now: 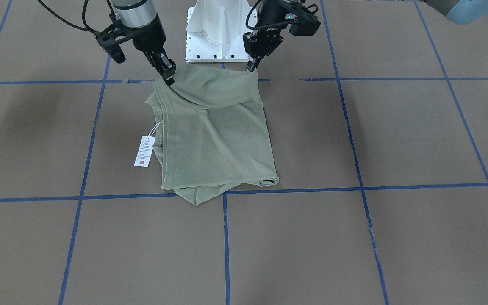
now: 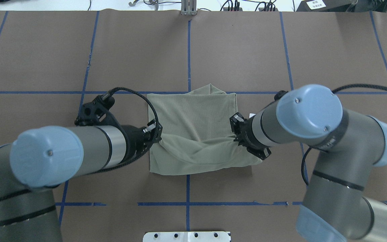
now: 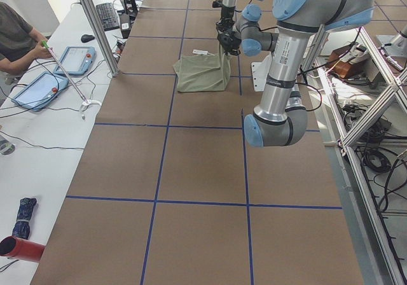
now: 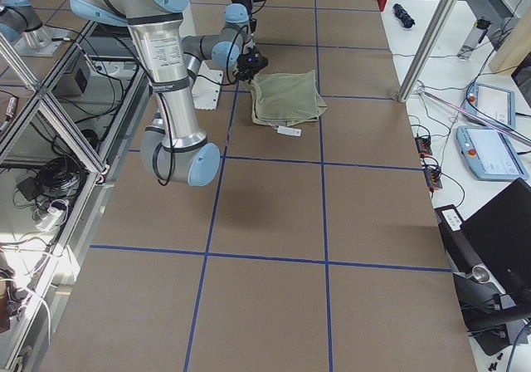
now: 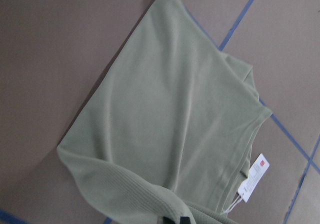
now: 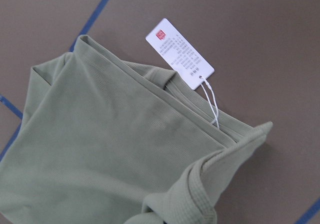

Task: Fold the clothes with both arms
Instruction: 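Lift the near edge with both grippers and fold it toward the far edge, then release the folded edge and raise both grippers away from the shirt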

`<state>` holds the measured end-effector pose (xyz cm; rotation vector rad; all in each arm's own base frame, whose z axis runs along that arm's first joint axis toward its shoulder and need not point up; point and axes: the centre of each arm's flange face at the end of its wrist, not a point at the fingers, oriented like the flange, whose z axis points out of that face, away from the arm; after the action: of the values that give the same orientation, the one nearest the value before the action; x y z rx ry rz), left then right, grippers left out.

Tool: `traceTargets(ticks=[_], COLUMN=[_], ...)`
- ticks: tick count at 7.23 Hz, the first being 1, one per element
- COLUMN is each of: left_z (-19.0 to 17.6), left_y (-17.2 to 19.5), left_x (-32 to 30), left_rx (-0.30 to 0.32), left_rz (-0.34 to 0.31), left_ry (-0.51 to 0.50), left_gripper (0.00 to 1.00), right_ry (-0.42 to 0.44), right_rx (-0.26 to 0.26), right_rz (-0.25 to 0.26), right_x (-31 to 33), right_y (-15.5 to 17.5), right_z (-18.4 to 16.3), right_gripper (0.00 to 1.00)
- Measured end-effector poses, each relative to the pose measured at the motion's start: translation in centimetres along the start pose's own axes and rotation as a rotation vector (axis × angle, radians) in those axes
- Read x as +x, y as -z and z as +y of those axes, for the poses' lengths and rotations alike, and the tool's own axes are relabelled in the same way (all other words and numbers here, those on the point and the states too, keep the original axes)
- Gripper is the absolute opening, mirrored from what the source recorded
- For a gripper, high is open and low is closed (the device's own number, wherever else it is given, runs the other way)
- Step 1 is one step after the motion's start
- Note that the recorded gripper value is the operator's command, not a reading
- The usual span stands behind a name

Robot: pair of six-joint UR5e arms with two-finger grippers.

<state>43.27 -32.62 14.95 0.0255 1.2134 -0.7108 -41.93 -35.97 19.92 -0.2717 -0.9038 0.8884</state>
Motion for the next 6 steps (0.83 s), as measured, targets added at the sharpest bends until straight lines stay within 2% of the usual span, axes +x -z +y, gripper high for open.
traceTargets(ticks=[3,4,5,6], left_z=[-7.4,-9.1,-10.9,-13.8], left_y=[-5.8,-7.4,-10.0,-13.5], left_x=[0.7,0.8,0.6,0.4], left_rx=[0.111,0.133,0.156,0.189], left_rz=[0.031,0.035,0.031,0.028], left_ry=[-0.056,-0.067,-0.092,-0.136], left_gripper=[0.0,0.02,0.38,0.44], right_ry=[0.053,0.066,0.094,0.159], right_rx=[0.054,0.051,0.044,0.043], right_rz=[0.017,0.008,0.009,0.02], right_x=[-5.5,-6.5,-7.7,-9.6], right_y=[-4.3,-6.3,-8.4,-10.5], right_z=[-4.0,-5.0,-6.5,-8.6], right_gripper=[0.0,0.65,1.0,1.0])
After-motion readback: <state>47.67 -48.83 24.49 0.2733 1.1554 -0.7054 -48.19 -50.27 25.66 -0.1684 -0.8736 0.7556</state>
